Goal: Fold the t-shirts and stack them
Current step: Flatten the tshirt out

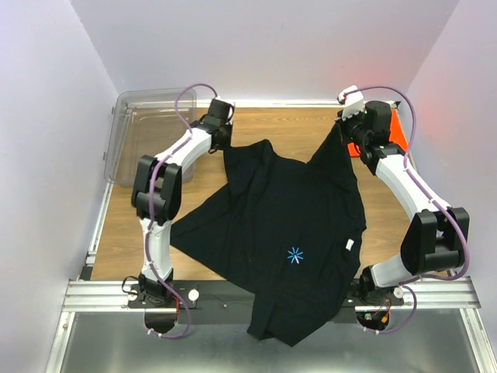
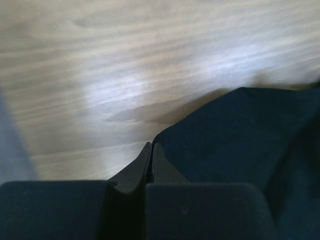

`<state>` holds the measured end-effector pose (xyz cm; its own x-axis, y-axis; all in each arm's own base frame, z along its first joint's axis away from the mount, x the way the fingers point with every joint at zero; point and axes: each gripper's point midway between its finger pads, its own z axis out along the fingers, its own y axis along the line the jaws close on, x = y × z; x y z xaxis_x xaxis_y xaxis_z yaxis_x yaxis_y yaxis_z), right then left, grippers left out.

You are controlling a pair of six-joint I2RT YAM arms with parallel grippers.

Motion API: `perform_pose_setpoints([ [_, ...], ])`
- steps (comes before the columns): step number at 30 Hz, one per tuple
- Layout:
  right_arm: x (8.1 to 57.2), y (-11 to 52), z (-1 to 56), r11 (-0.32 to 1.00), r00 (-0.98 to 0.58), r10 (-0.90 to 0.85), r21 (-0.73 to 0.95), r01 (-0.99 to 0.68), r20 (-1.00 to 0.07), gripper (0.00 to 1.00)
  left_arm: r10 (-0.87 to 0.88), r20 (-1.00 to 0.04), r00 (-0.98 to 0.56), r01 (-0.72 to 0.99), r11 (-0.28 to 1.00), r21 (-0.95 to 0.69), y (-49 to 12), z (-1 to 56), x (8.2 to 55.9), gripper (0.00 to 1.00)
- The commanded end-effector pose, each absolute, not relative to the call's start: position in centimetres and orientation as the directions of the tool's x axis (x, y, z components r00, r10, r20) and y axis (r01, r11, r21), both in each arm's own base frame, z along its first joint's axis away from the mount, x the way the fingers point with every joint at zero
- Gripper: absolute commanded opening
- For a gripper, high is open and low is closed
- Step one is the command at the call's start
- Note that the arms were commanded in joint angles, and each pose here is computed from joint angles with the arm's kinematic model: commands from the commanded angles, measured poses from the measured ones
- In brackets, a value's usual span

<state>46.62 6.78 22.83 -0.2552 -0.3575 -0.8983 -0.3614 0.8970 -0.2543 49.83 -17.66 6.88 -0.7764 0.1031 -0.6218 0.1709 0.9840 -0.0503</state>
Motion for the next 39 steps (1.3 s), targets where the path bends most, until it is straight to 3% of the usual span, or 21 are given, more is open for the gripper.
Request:
perform_pose_setpoints([
  [1,46.6,6.6,23.6,0.892,-0.228,-0.366,-0.270,-0.363,-0.902,0.01,0.073,-0.731,-0.678,0.154,0.987,-0.044,-16.8,13.3,49.7,0.00],
  [15,46.5,6.6,27.4,0.891,-0.179,-0.350,-0.268,-0.366,-0.920,0.01,0.002,-0.885,-0.466,0.111,0.992,-0.056,-14.2,24.1,47.0,0.00],
  [32,43.5,7.7,43.2,0.889,0.055,-0.282,-0.283,-0.361,-0.958,0.01,-0.072,-0.991,-0.115,0.083,0.993,-0.082,-11.1,38.2,43.0,0.00],
  [39,38.3,7.5,56.5,0.894,0.273,-0.248,-0.328,-0.306,-0.930,0.01,-0.209,-0.943,0.259,0.226,0.962,-0.151,-9.8,52.3,34.1,0.00],
])
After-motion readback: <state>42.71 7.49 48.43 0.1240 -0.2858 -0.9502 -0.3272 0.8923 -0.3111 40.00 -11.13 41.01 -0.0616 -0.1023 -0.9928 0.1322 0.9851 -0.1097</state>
